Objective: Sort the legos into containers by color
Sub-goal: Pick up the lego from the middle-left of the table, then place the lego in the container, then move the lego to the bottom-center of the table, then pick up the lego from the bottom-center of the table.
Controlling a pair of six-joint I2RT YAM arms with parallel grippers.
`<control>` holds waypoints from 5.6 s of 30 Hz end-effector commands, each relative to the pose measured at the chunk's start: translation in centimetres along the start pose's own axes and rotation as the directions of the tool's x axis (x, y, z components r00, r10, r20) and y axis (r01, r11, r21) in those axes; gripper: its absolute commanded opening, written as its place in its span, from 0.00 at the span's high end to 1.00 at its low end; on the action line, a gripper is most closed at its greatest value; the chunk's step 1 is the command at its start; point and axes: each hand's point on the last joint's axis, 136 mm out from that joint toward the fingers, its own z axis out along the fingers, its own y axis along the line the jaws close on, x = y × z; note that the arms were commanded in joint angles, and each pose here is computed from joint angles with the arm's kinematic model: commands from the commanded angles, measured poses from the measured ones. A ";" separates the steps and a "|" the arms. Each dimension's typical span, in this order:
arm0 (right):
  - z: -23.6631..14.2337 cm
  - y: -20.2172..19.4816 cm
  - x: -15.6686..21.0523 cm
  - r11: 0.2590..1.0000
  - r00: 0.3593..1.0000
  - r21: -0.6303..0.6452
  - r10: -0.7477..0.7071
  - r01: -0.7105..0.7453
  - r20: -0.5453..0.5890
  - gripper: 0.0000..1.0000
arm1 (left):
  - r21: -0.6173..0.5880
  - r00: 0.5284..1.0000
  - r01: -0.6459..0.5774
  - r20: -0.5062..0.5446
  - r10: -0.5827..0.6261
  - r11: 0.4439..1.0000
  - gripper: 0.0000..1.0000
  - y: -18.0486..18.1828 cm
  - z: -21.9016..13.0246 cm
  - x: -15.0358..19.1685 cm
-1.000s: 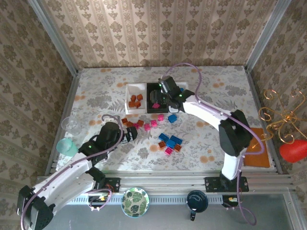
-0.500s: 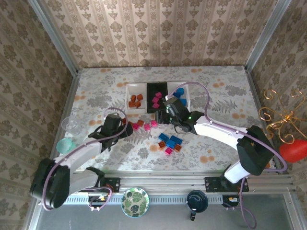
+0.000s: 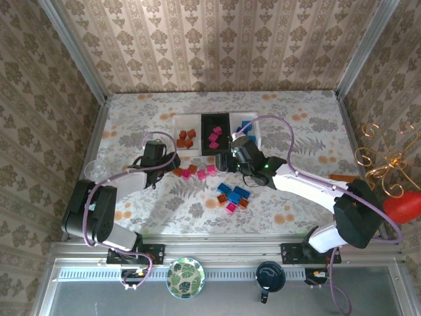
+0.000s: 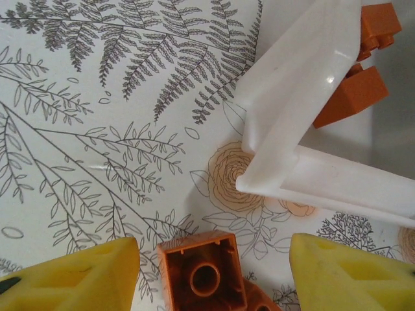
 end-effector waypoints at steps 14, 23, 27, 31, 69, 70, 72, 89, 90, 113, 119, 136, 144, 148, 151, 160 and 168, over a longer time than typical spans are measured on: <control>-2.4 -0.5 -1.9 1.000 0.995 0.014 0.018 -0.019 0.094 0.35 | -0.107 0.998 -0.005 -0.058 -0.001 0.994 0.60 3.3 0.8 2.8; -2.6 -0.7 -1.8 1.000 0.995 0.017 0.019 -0.021 0.098 0.35 | -0.031 1.000 0.014 0.003 -0.014 0.999 0.69 2.0 -3.7 1.8; -2.9 -1.0 -1.6 0.999 0.994 0.019 0.027 -0.029 0.105 0.35 | 0.027 0.996 -0.033 0.090 0.031 0.999 0.67 -0.6 -7.5 -0.8; -2.7 -1.5 -0.9 0.999 0.994 0.024 0.040 -0.043 0.099 0.35 | 0.086 0.987 -0.084 0.142 0.071 0.993 0.64 -4.0 -9.4 -4.0; 0.4 -3.1 5.9 0.999 0.993 0.050 0.010 -0.004 -0.119 0.34 | 0.276 0.961 -0.265 0.157 0.229 0.924 0.00 -13.4 -11.5 -1.0; 0.8 -2.8 6.3 0.999 0.990 0.045 -0.009 0.016 -0.140 0.34 | 0.280 0.964 -0.254 0.150 0.220 0.926 0.00 -12.7 -11.7 -0.1; 1.6 -2.3 7.1 0.997 0.981 0.040 -0.056 0.065 -0.187 0.34 | 0.278 0.971 -0.232 0.128 0.203 0.932 0.00 -11.2 -11.8 1.6; 7.2 5.0 8.3 0.981 0.961 -0.062 -0.195 0.186 -0.196 0.37 | 0.177 0.993 -0.082 0.104 0.064 0.981 0.00 -2.3 -12.6 6.8; 7.5 5.4 8.2 0.978 0.960 -0.066 -0.206 0.197 -0.189 0.38 | 0.177 0.992 -0.081 0.105 0.063 0.981 0.00 -2.2 -12.7 6.9; 11.3 7.1 10.6 0.951 0.907 -0.125 -0.308 0.283 -0.288 0.48 | 0.149 0.992 -0.074 0.116 0.057 0.986 0.00 -0.6 -13.3 7.1; 9.2 6.2 13.4 0.955 0.895 -0.124 -0.296 0.270 -0.335 0.48 | 0.144 0.992 -0.072 0.109 0.056 0.987 0.00 -0.3 -13.2 7.1; 7.9 4.5 11.9 0.933 0.908 0.059 -0.329 0.355 -0.260 0.31 | 0.158 0.994 -0.056 0.105 0.040 0.986 0.00 -0.3 -13.1 7.1; 9.2 4.1 13.6 0.927 0.891 0.050 -0.340 0.371 -0.302 0.37 | 0.156 0.995 -0.042 0.101 0.027 0.987 0.00 0.0 -12.9 7.4; 9.6 4.1 13.6 0.921 0.886 0.054 -0.353 0.385 -0.302 0.41 | 0.161 0.994 -0.038 0.105 0.021 0.986 0.00 -0.1 -12.9 7.3; 9.9 4.0 13.4 0.916 0.884 0.074 -0.357 0.395 -0.301 0.44 | 0.160 0.994 -0.037 0.104 0.020 0.986 0.00 -0.1 -12.9 7.3; 8.4 5.5 9.9 0.924 0.912 0.028 -0.370 0.381 -0.175 0.68 | 0.167 0.995 -0.039 0.102 0.022 0.985 0.00 -0.3 -13.1 7.1; 4.8 5.1 1.5 0.957 0.957 -0.008 -0.289 0.289 -0.011 0.72 | 0.170 0.994 -0.046 0.110 0.028 0.984 0.00 -0.6 -13.5 6.8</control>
